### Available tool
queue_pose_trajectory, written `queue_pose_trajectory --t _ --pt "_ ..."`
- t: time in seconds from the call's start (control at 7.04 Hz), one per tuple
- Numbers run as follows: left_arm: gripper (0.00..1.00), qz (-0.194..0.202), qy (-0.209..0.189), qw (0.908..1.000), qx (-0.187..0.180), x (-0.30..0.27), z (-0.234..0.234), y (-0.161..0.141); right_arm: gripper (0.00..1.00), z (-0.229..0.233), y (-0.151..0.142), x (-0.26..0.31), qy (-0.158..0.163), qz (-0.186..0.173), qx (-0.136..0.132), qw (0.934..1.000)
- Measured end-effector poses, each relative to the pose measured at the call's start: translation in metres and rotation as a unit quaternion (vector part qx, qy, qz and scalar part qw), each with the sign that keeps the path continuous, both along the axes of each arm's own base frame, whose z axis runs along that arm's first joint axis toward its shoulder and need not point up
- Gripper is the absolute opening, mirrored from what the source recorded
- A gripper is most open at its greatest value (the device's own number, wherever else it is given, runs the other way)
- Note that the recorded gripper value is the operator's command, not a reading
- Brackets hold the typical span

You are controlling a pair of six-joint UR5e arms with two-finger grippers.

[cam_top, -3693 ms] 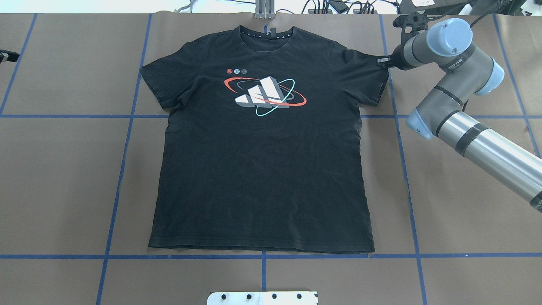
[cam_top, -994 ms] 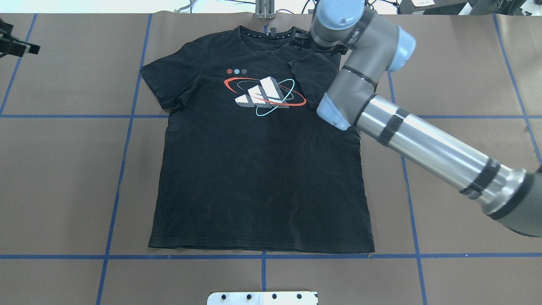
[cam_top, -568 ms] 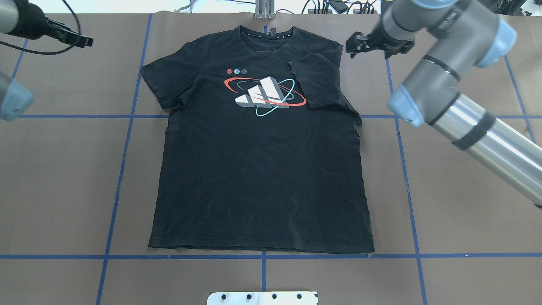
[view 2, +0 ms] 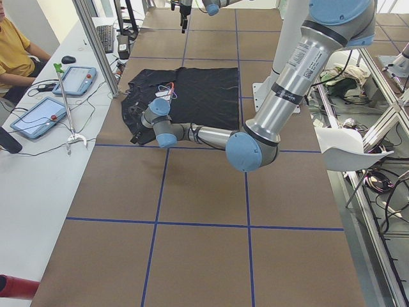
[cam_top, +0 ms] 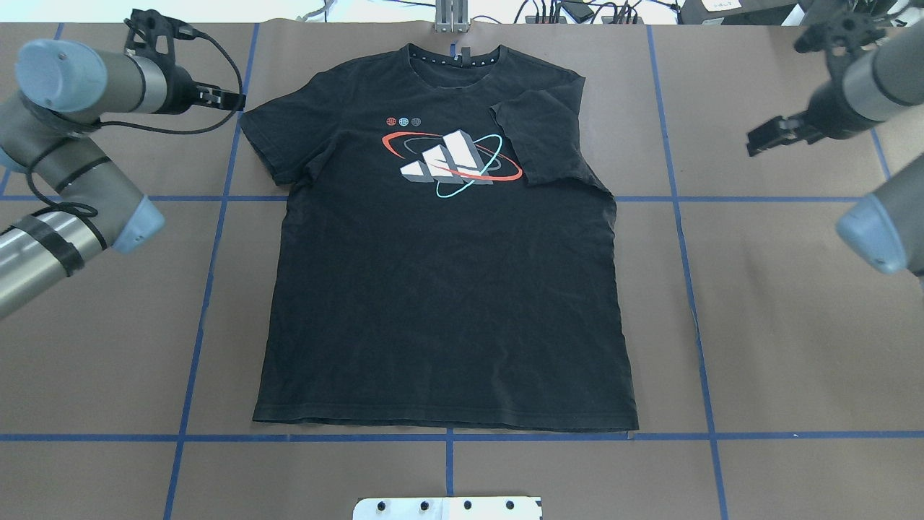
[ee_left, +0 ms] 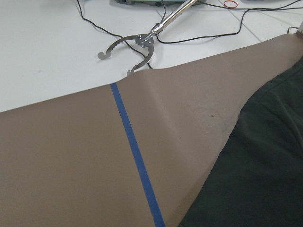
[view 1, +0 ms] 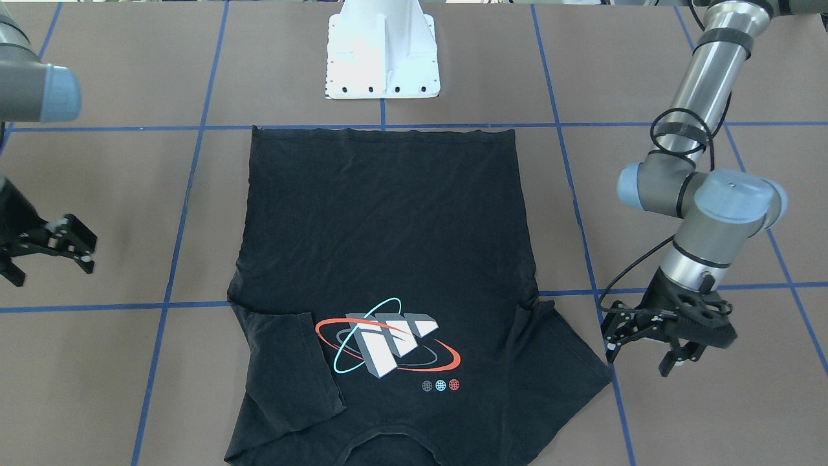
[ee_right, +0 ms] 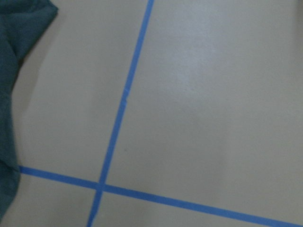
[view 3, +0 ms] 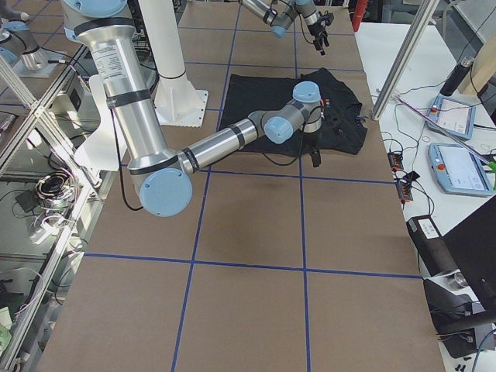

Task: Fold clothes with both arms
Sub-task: 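Release the sleeve and withdraw the right gripper while the left arm approaches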

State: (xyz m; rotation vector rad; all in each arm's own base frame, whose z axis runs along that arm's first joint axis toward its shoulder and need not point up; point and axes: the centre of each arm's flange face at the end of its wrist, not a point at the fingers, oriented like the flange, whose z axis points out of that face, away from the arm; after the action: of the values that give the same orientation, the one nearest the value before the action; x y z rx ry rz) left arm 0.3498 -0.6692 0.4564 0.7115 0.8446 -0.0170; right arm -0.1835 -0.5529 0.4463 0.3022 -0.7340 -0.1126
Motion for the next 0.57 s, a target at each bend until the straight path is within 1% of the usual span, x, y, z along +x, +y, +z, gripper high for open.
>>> queue_pose_trajectory --t 0.14,0.28,0.57 --pt "0.67 -0.017 0.007 0.9998 -0.013 0.018 0.007 0.000 1.00 0.015 0.014 0.018 0.004 -0.009 0.000 0.9999" --pt "0.64 -0.025 0.011 0.9995 -0.019 0.027 0.015 -0.001 1.00 0.020 0.022 0.026 0.005 -0.013 0.001 0.9999" --pt "0.57 -0.028 0.011 0.9993 -0.024 0.035 0.026 -0.003 1.00 0.023 0.025 0.029 0.006 -0.014 0.001 0.9999"
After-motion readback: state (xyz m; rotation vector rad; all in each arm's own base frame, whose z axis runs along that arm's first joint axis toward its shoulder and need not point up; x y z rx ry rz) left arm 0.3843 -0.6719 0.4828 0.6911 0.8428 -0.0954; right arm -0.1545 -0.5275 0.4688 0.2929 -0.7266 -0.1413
